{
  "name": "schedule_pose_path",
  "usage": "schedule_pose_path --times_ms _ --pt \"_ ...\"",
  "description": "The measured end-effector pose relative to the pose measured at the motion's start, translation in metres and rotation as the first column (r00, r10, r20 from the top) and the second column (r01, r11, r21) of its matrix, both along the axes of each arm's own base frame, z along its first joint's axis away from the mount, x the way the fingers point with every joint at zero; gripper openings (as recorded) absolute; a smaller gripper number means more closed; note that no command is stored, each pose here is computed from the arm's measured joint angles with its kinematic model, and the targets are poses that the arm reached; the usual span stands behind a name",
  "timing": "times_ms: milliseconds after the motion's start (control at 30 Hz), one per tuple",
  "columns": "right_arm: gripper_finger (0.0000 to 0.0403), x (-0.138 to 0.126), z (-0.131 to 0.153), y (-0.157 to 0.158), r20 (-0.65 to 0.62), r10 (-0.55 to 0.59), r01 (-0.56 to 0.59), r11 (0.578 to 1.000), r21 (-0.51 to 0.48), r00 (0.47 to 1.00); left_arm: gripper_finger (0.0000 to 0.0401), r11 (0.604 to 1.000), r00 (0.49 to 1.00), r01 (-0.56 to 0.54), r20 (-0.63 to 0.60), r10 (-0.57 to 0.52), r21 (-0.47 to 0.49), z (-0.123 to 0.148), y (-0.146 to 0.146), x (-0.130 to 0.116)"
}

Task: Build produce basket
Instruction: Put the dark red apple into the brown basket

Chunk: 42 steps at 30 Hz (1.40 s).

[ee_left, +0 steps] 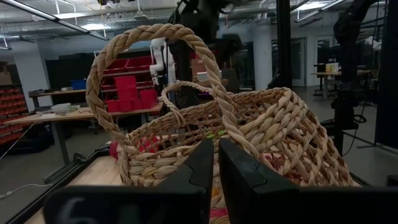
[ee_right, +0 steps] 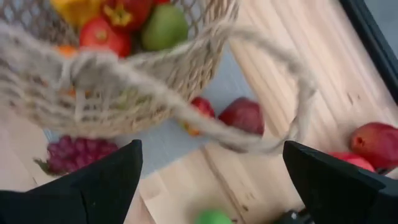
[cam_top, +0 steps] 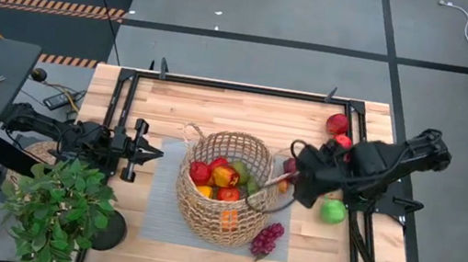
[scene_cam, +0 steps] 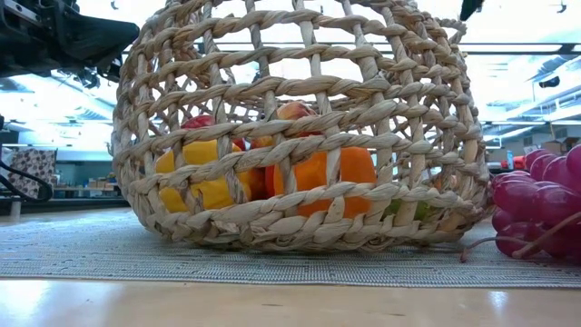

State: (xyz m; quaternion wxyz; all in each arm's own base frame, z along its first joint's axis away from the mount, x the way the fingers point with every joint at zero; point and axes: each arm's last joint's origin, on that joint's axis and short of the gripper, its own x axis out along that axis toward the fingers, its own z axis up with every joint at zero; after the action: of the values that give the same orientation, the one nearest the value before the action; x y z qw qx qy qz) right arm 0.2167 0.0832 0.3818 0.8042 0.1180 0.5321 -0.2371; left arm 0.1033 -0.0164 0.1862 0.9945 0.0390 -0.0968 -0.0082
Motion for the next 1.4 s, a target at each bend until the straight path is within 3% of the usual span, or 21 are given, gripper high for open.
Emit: schedule_pose_path --times_ms 300,567,700,1067,1400 --pt "0.0375 -0.012 -0.026 0.026 -0.076 0.06 -0.061 0.998 -0.02 0.995 0.0026 1.0 1.0 0.0 0.0 0.0 0.0 0.0 0.0 0.0" --pt "0.0349 -0.029 -0.058 0.037 -0.139 0.047 -0.061 0.993 -0.097 0.989 0.0031 1.0 1.0 0.0 0.001 0.0 0.0 0.0 0.0 0.0" --pt "0.0348 -0.039 -0.08 0.037 -0.145 -0.014 -0.008 0.989 -0.147 0.989 0.0034 1.0 1.0 0.0 0.0 0.0 0.0 0.0 0.0 0.0" --pt "0.0348 -0.037 -0.159 0.015 -0.029 -0.198 0.185 0.951 -0.248 0.98 0.0026 1.0 1.0 0.0 0.0 0.0 0.0 0.0 0.0 0.0" --pt "0.0367 -0.028 -0.179 -0.002 0.115 -0.233 0.258 0.91 -0.325 0.966 0.0034 1.0 1.0 0.0 0.0 0.0 0.0 0.0 0.0 0.0"
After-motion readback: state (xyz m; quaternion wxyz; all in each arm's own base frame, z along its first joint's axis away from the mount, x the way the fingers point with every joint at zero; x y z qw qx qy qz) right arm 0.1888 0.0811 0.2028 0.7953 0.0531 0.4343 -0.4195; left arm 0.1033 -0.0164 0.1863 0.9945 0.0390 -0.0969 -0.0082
